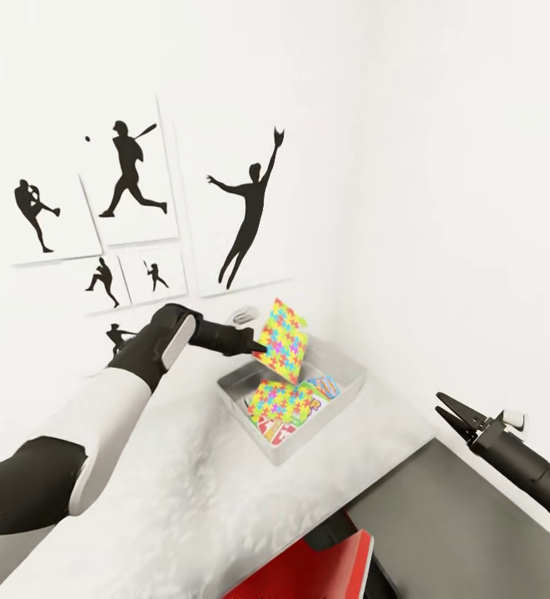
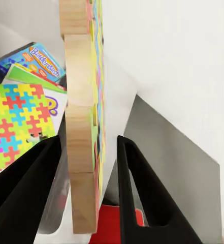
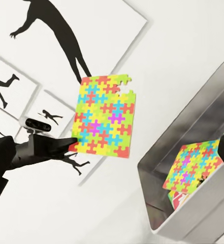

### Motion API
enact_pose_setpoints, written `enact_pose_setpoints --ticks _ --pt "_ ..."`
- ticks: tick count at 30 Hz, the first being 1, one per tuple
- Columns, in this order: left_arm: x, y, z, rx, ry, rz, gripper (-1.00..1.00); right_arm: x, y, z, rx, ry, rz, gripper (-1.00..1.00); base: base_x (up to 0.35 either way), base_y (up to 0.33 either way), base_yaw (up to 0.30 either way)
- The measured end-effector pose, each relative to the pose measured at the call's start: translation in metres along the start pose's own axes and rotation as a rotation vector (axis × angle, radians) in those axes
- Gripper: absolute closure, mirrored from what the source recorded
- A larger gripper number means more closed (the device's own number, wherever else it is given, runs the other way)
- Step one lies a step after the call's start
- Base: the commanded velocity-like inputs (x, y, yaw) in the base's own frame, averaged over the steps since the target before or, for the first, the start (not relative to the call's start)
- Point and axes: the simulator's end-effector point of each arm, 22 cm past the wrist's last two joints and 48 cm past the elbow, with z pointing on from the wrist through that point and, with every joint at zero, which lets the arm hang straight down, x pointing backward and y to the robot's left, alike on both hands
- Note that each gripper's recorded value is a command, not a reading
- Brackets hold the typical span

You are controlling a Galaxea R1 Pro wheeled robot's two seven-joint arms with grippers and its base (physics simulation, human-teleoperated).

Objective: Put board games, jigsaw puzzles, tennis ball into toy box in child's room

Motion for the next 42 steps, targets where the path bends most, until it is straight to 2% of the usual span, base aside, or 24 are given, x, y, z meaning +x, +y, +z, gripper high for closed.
enact_pose_setpoints --ticks 4,14,19,25,33,35,38,42 --pt "0.007 -0.004 0.002 0.027 0.027 0.030 1.00 0.001 -0.003 0.001 0.005 0.003 0.004 -1.00 0.000 0.000 0.000" --pt "0.032 0.002 0.020 0.007 0.113 0.079 1.00 0.006 -0.011 0.002 0.018 0.010 0.014 -1.00 0.000 0.000 0.000" --pt "0.037 0.006 0.024 0.003 0.126 0.080 1.00 0.009 -0.015 0.003 0.025 0.016 0.019 -1.00 0.000 0.000 0.000" --pt "0.039 0.022 0.019 -0.009 0.128 0.065 1.00 0.011 -0.019 0.004 0.032 0.021 0.024 -1.00 0.000 0.000 0.000" --pt "0.042 0.021 0.022 0.019 0.136 0.061 1.00 0.014 -0.025 0.005 0.041 0.027 0.031 -1.00 0.000 0.000 0.000" --pt "0.044 0.012 0.025 0.036 0.150 0.089 1.00 0.015 -0.027 0.005 0.044 0.028 0.033 -1.00 0.000 0.000 0.000" --pt "0.060 0.000 0.033 0.054 0.208 0.145 1.00 0.016 -0.029 0.005 0.049 0.030 0.036 -1.00 0.000 0.000 0.000" --pt "0.070 -0.004 0.039 0.069 0.241 0.167 1.00 0.017 -0.032 0.005 0.054 0.033 0.039 -1.00 0.000 0.000 0.000"
